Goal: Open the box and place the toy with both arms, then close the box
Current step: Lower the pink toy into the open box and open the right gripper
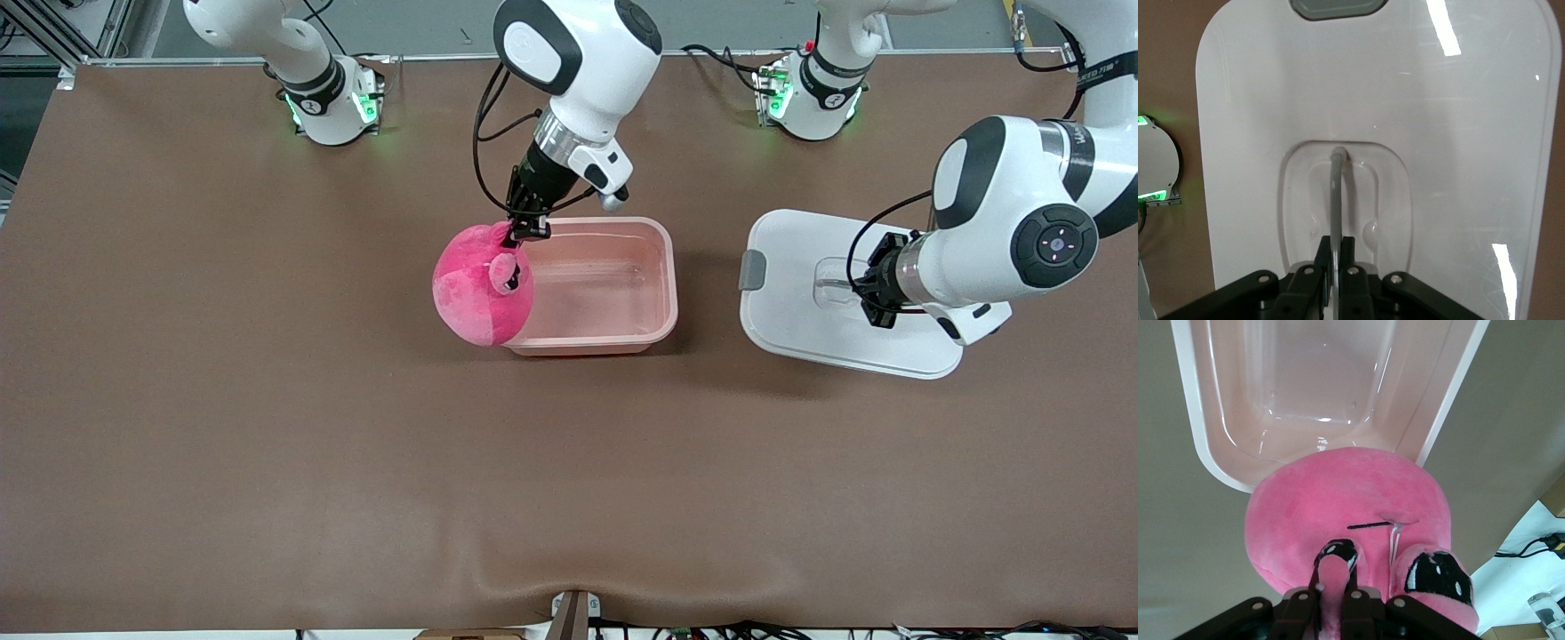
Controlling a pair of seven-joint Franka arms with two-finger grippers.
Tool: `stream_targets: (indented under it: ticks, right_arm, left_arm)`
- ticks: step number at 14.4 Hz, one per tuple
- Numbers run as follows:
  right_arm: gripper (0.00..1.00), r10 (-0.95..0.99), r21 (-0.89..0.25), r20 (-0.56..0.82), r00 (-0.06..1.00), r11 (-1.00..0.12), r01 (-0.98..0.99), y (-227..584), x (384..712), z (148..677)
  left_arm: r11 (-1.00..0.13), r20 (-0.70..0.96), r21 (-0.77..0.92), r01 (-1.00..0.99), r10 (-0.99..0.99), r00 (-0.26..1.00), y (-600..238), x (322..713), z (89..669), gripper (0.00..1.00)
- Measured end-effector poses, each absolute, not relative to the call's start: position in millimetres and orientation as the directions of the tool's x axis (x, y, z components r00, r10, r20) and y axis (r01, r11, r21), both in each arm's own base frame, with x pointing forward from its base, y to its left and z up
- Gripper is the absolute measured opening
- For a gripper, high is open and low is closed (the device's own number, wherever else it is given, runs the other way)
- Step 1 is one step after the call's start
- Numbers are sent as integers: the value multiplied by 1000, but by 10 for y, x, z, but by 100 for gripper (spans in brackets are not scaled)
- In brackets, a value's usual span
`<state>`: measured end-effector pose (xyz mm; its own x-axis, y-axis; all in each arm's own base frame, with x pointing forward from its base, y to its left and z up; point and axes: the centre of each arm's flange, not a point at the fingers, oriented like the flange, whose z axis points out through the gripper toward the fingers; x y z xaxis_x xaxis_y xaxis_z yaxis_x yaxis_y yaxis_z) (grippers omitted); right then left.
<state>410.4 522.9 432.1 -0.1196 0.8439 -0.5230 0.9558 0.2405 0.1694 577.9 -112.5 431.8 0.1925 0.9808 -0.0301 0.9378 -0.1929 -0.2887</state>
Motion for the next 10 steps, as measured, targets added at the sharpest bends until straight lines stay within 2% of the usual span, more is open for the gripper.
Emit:
stream_targets:
  ticks: [1,3,6,10]
  right_arm:
    - [12,843,170,-524,-122,244,955,5261,4069,4297]
    - [25,849,185,-518,-102,228,956,5312,4026,4293]
    - [56,880,205,-467,-81,198,958,5397,4020,4478]
    - [95,946,196,-320,-56,124,973,5517,3965,5153]
  left_arm:
    - [-193,-30,-289,938,981,192,-1125,5778,4316,7]
    - [-193,-30,-290,937,981,192,-1124,5776,4309,7]
    - [-195,-31,-289,937,980,194,-1125,5777,4308,7]
    - [-207,-34,-288,935,978,206,-1122,5778,4307,7]
